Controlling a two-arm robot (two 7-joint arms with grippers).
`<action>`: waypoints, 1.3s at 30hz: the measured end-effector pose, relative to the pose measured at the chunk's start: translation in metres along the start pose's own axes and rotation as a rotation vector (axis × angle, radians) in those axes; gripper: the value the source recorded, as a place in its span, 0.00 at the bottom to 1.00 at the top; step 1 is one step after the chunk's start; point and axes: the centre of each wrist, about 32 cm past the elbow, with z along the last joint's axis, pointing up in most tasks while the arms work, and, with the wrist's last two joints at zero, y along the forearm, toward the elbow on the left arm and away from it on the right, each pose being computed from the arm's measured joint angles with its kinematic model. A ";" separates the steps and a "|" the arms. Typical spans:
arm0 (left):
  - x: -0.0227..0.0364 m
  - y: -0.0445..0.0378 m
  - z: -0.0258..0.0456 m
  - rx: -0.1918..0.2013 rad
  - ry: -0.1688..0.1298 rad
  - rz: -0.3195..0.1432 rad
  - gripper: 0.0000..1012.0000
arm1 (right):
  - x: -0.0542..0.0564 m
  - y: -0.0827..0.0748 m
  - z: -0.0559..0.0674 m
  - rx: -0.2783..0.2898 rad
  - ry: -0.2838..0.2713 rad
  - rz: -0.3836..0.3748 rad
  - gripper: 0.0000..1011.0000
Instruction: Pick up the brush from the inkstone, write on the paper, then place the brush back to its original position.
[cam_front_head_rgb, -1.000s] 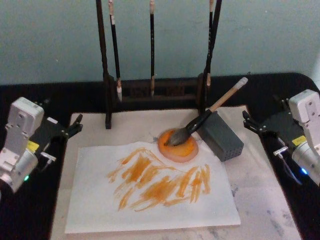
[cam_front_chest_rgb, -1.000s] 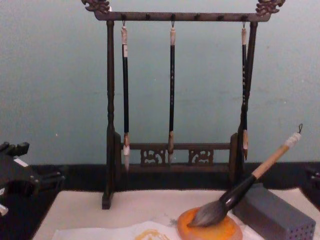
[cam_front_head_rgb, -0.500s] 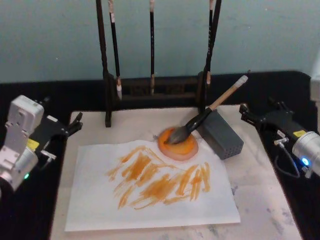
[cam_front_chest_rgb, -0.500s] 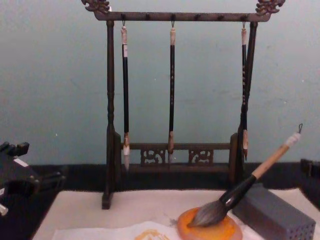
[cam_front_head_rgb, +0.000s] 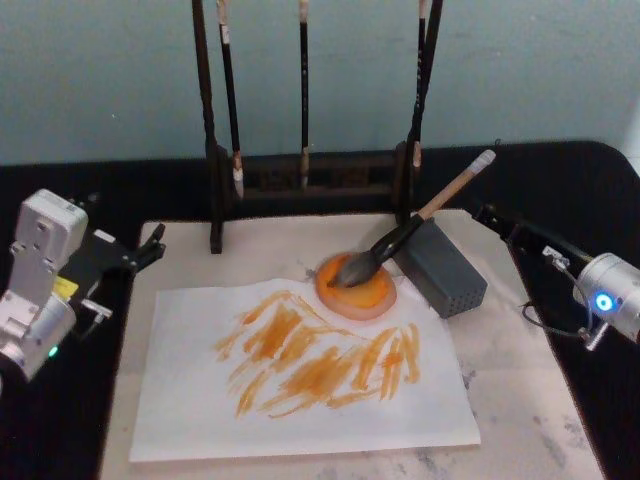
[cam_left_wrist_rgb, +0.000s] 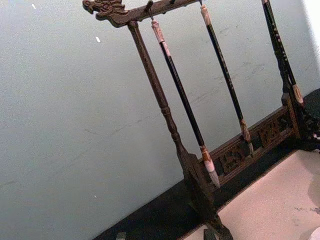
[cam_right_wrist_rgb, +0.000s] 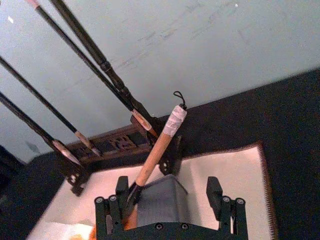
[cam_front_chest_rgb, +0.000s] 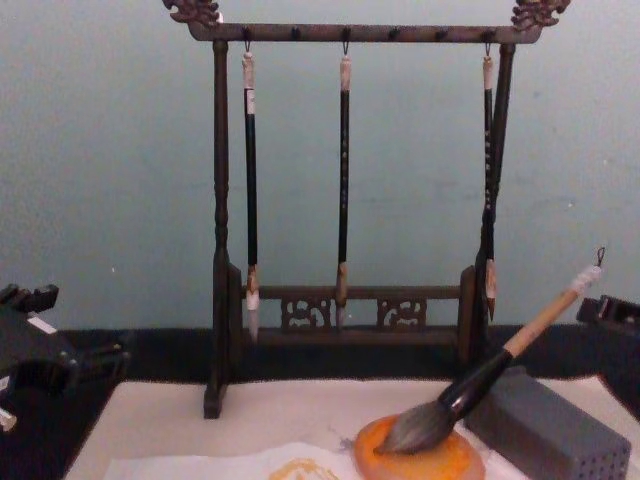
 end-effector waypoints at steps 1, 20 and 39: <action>0.0000 0.0000 0.0000 0.000 0.000 0.000 0.99 | 0.000 0.001 0.000 -0.001 0.015 0.001 0.99; 0.0000 0.0000 0.0000 0.000 0.000 0.000 0.99 | 0.002 0.045 0.005 0.035 0.242 0.032 0.99; 0.0000 0.0000 0.0000 0.000 0.000 0.000 0.99 | 0.004 0.066 0.004 0.016 0.258 0.043 0.99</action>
